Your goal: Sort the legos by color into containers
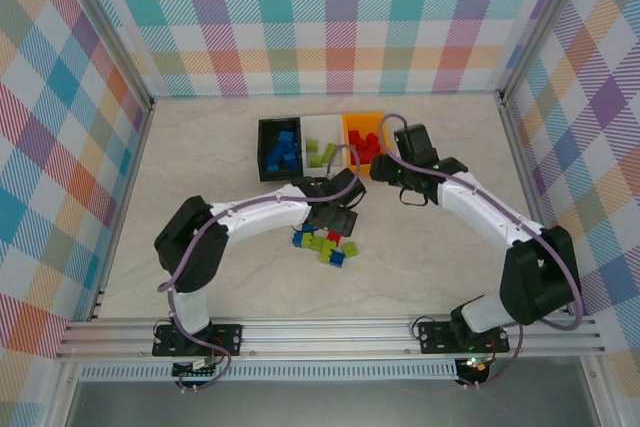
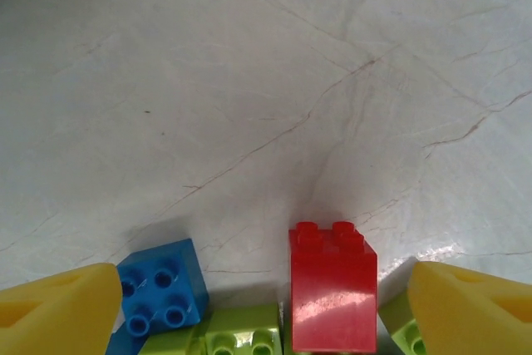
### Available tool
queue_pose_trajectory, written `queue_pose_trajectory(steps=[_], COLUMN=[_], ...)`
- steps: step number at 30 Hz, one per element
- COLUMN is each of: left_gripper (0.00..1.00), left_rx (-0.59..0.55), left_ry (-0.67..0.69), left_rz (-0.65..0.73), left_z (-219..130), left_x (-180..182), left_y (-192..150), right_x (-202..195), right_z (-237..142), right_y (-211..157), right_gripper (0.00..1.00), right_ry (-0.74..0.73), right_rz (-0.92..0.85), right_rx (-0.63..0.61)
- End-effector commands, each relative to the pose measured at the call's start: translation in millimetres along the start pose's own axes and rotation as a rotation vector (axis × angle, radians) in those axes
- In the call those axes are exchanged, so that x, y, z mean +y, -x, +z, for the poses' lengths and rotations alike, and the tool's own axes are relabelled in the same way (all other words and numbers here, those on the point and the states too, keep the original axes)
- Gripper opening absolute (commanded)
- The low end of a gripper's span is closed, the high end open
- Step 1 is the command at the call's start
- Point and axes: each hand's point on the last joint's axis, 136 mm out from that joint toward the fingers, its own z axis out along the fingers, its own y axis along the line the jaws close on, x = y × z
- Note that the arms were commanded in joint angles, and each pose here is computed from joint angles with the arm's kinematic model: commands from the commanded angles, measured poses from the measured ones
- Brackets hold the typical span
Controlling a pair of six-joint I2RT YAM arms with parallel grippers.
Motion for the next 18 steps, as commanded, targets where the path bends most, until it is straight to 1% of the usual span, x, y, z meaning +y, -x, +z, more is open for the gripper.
queue_pose_trajectory(steps=[1, 4, 7, 11, 14, 18], left_gripper=[0.84, 0.75, 0.68, 0.68, 0.74, 0.74], left_rx=[0.068, 0.096, 0.122, 0.156, 0.185, 0.186], left_ry=[0.052, 0.054, 0.061, 0.057, 0.049, 0.056], left_rz=[0.087, 0.115, 0.137, 0.154, 0.170, 0.177], left_z=[3.0, 11.7, 17.7, 20.9, 23.8, 22.0], left_x=[3.6, -3.6, -7.4, -10.4, -13.5, -15.6], left_y=[-8.3, -8.7, -11.7, -19.4, -27.5, -32.6], right_x=[3.4, 0.1, -4.1, -5.9, -5.9, -5.4], right_z=[-15.5, -20.4, -24.3, -28.9, -30.1, -29.0], right_y=[5.5, 2.7, 2.9, 6.0, 8.6, 9.0], right_gripper=[0.59, 0.59, 0.59, 0.60, 0.60, 0.60], right_ry=[0.025, 0.019, 0.006, -0.002, -0.001, 0.001], right_rz=[0.009, 0.009, 0.009, 0.008, 0.010, 0.011], right_rx=[-0.058, -0.066, -0.078, -0.092, -0.102, -0.100])
